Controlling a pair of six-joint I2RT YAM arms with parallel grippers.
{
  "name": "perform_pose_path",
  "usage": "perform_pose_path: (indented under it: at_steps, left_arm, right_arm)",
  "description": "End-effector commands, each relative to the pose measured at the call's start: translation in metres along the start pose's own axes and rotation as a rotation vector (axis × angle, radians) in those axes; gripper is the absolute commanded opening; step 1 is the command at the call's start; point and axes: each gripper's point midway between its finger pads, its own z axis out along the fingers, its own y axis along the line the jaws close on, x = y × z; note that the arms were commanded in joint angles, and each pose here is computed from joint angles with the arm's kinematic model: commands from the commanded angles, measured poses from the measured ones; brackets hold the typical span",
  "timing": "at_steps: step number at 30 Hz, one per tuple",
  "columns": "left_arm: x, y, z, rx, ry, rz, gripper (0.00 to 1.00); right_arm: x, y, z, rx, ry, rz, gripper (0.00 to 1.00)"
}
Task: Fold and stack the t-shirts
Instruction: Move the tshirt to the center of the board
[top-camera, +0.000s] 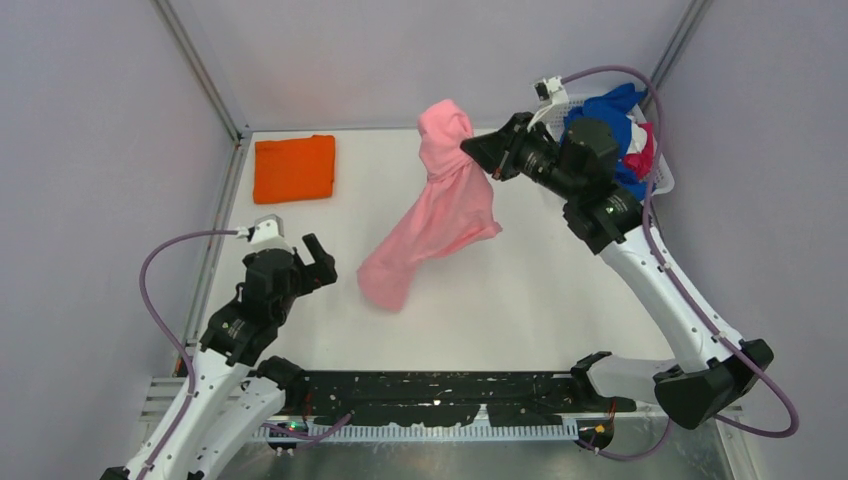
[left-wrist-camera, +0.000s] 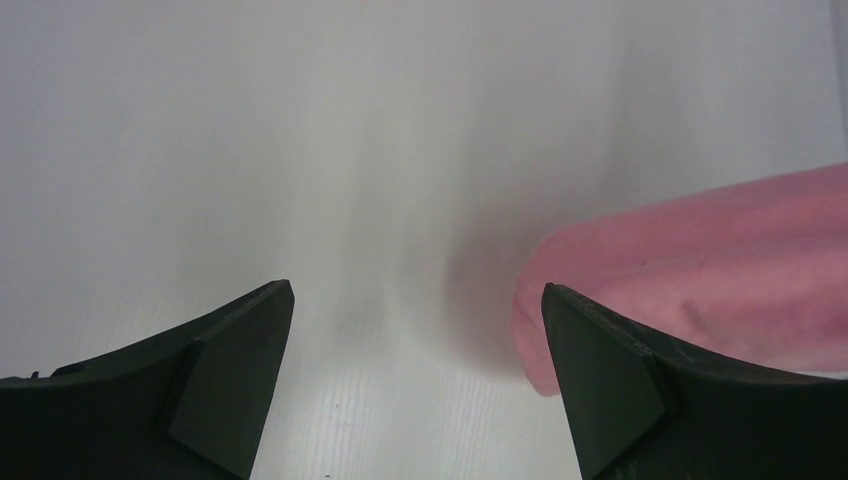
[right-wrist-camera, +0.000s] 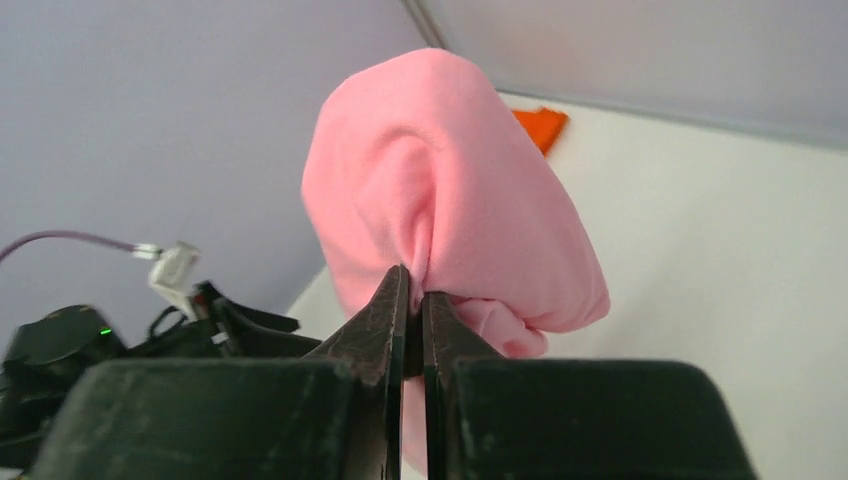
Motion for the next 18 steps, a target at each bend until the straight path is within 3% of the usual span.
perform_pose_path:
  at_steps: [1, 4, 6, 18]
  left_arm:
    - [0.007, 0.008, 0.0, -0.037, 0.022, -0.021, 1.0]
    - [0.016, 0.005, 0.004, -0.029, 0.059, -0.022, 1.0]
    - [0.023, 0.001, 0.007, -0.015, 0.093, -0.019, 1.0]
    - [0.089, -0.091, 0.027, 0.441, 0.406, -0.02, 1.0]
  right_arm:
    - [0.04, -0.088, -0.01, 0.408, -0.01, 0.101, 0.05]
    - [0.061, -0.135, -0.03, 0.656, 0.005, 0.099, 0.05]
    - [0.067, -0.146, -0.039, 0.724, 0.022, 0.084, 0.05]
    - [0.084, -0.18, -0.045, 0.886, 0.066, 0.059, 0.05]
